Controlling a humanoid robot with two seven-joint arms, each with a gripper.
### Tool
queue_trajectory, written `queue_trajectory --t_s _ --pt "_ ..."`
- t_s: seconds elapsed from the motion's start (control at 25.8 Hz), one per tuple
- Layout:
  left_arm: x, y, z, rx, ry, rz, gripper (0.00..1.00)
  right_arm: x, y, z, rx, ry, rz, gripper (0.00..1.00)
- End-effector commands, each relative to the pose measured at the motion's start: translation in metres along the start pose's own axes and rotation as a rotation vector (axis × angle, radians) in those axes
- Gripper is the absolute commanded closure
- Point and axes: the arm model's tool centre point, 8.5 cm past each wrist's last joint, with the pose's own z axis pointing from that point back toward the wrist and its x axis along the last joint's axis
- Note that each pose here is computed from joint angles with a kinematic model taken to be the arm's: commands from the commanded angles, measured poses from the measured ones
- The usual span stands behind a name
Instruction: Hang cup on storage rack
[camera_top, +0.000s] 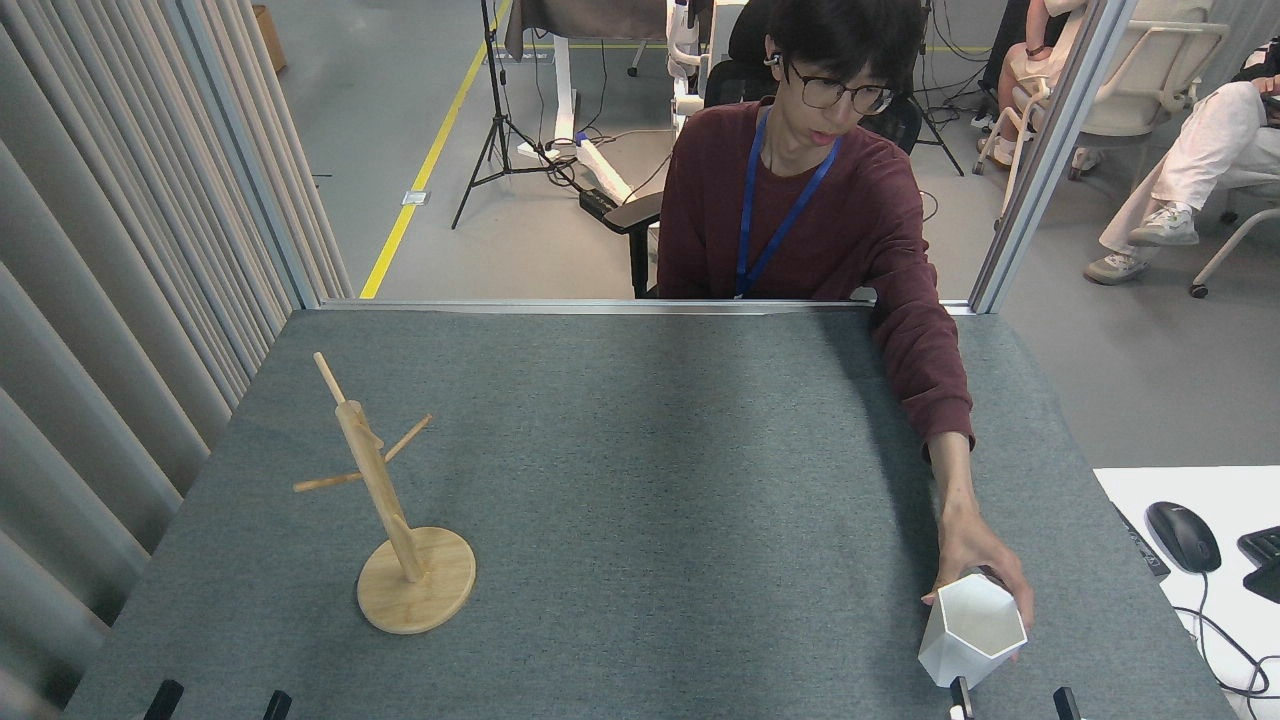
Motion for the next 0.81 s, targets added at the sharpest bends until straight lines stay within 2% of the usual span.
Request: queue_trajectory --t_s 0.0,0.31,0.62,0.77 --pt "0.001 -0.001 0.001 -0.005 0.001 -0.001 0.00 0.000 0.002 0.003 0.010 -0.002 -0.003 0.01" --pt "-0.005 -0.005 0.002 -0.014 0.053 -0.011 0.00 -0.002 0.000 -0.003 0.010 -0.010 0.017 0.01" --pt "-0.006 -0.007 0.003 -0.018 0.062 -0.004 0.00 -0.002 -0.001 -0.008 0.005 -0.012 0.017 0.01" --pt "-0.006 -0.009 0.004 -0.019 0.066 0.004 0.00 -0.003 0.005 -0.017 0.017 -0.009 0.020 0.01"
